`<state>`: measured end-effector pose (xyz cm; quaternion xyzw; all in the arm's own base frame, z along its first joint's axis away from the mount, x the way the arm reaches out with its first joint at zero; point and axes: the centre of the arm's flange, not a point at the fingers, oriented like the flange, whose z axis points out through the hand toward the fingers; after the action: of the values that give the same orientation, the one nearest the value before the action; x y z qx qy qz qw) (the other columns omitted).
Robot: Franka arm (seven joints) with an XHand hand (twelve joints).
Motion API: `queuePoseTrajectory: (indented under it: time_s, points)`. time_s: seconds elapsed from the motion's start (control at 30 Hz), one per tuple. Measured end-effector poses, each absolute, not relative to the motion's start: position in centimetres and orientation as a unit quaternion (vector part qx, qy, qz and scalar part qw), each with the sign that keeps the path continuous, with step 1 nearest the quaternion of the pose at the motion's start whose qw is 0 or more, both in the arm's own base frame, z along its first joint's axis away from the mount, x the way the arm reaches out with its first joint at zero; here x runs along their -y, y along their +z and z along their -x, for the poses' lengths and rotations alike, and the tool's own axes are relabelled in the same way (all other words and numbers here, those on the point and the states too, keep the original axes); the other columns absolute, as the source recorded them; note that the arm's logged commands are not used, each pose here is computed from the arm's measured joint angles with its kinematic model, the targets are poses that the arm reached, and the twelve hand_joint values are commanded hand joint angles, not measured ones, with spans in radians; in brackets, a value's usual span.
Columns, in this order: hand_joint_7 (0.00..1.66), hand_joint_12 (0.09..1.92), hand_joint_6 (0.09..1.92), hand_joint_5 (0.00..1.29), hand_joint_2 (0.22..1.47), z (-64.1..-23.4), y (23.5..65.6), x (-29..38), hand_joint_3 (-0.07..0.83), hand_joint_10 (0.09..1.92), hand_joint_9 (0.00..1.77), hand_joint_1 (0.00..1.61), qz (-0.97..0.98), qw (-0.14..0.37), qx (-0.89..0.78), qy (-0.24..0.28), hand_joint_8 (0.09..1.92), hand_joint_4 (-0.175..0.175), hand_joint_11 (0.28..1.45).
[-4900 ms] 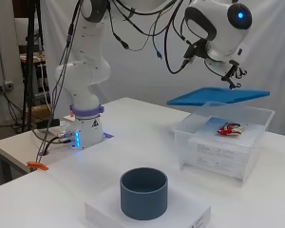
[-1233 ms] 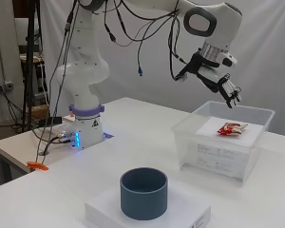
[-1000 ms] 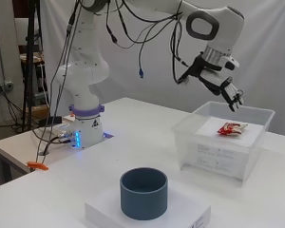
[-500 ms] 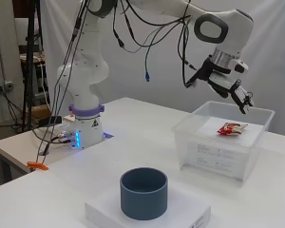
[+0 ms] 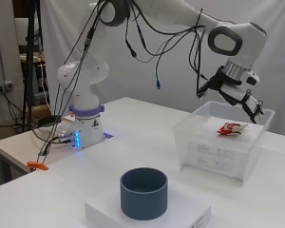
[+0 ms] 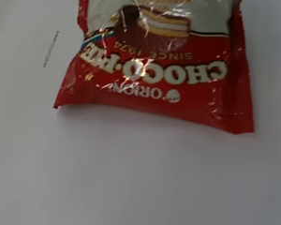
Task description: Teleoperate dual arm-hand system to remove items from a box
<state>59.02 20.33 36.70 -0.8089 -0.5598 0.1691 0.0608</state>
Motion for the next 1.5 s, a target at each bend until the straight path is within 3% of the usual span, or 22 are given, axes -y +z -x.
queuePoseTrajectory:
  time_s: [0.57,0.63,0.67,0.7,0.73,0.77,0.8,0.83,0.9,1.13,1.5]
  points:
    - [0.43,0.09,0.09,0.25,0.87,-57.7,32.6,-22.0,-0.007,0.09,0.53,0.4,0.791,0.096,0.573,0.192,0.09,-0.034,0.5]
    - [0.6,0.09,0.09,0.48,1.01,-57.3,31.9,-21.9,0.01,0.09,0.7,0.66,0.789,0.098,0.573,0.196,0.09,0.014,0.61]
    - [0.68,0.09,0.49,0.58,1.08,-57.1,31.5,-21.9,0.007,0.46,0.82,0.93,0.788,0.101,0.573,0.2,0.48,-0.006,0.72]
    - [0.67,0.58,0.87,0.62,1.14,-56.8,31.1,-21.8,0.02,0.98,0.82,1.17,0.788,0.104,0.572,0.204,0.96,-0.07,0.72]
    - [0.65,1.11,1.16,0.63,1.14,-56.5,30.7,-21.7,0.185,1.4,0.89,1.19,0.787,0.107,0.571,0.207,1.37,-0.088,0.73]
    - [0.72,1.48,1.31,0.66,1.16,-56.3,30.3,-21.5,0.202,1.66,0.99,1.11,0.787,0.111,0.569,0.209,1.64,-0.031,0.78]
    - [0.81,1.69,1.34,0.71,1.18,-56.2,30.3,-21.4,0.145,1.79,1.09,1.03,0.788,0.115,0.568,0.208,1.79,0.052,0.84]
    - [0.88,1.81,1.32,0.75,1.19,-56.0,30.2,-21.3,0.087,1.86,1.16,0.99,0.789,0.119,0.567,0.206,1.87,0.11,0.88]
    - [0.94,1.88,1.27,0.8,1.2,-55.8,30.1,-21.2,0.025,1.91,1.22,0.96,0.789,0.128,0.566,0.201,1.92,0.16,0.91]
    - [0.94,1.87,1.31,0.77,1.22,-55.0,29.8,-20.8,0.003,1.92,1.21,0.93,0.783,0.145,0.579,0.178,1.92,0.174,0.88]
    - [0.94,1.82,1.35,0.75,1.23,-54.1,31.6,-19.5,0.002,1.92,1.2,0.92,0.79,0.111,0.593,0.11,1.92,0.17,0.88]
